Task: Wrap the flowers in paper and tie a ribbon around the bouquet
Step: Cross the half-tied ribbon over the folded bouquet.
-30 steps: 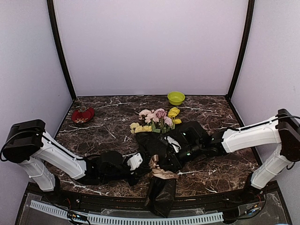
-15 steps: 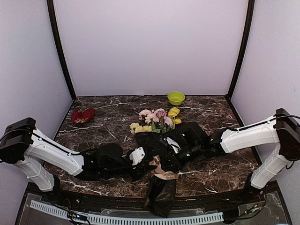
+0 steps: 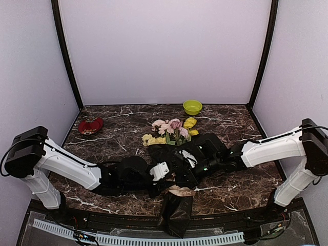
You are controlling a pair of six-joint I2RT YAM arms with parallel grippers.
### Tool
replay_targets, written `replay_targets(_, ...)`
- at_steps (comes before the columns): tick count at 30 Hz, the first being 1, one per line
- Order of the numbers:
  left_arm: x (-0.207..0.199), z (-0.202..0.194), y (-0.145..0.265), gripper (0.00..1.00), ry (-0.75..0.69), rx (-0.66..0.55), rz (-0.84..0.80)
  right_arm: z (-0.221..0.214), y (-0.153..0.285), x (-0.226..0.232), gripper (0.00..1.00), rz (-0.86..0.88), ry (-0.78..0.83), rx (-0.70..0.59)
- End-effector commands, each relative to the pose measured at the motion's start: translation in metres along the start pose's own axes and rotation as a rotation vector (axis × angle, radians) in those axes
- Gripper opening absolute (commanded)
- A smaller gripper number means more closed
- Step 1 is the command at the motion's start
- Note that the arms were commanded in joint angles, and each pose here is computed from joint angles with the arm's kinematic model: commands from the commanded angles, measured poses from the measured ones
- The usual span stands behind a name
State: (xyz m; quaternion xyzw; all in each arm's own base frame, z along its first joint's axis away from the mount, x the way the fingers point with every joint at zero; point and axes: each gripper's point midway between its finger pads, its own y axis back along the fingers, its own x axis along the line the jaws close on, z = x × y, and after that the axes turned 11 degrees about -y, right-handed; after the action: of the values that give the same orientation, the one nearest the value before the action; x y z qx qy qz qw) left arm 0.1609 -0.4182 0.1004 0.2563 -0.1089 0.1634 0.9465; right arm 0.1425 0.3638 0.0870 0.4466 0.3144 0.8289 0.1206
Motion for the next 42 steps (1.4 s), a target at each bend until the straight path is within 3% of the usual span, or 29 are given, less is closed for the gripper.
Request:
replay_targets(1,0.000,0.010,-0.002,0.19,-0.020,-0.013,-0.008,0.012,0.006,0.015,0.00,0.035,0.035,-0.036)
replay_targets(6,0.004,0.011,0.005,0.00,-0.004,-0.039,0.018,0.009,0.007,0.013,0.00,0.027,0.034,-0.037)
replay_targets(19,0.007,0.000,0.029,0.00,0.075,-0.086,0.055,0.007,0.007,0.000,0.00,-0.003,-0.002,-0.047)
replay_targets(31,0.001,-0.021,0.027,0.00,0.123,-0.070,0.050,0.006,0.004,-0.006,0.00,-0.010,-0.032,-0.041)
replay_targets(38,0.000,0.004,0.021,0.00,0.112,-0.130,0.023,0.012,0.009,0.001,0.20,0.000,-0.002,-0.056)
replay_targets(42,0.003,0.017,0.023,0.00,0.112,-0.172,0.027,0.022,0.022,0.015,0.25,0.034,0.041,-0.127)
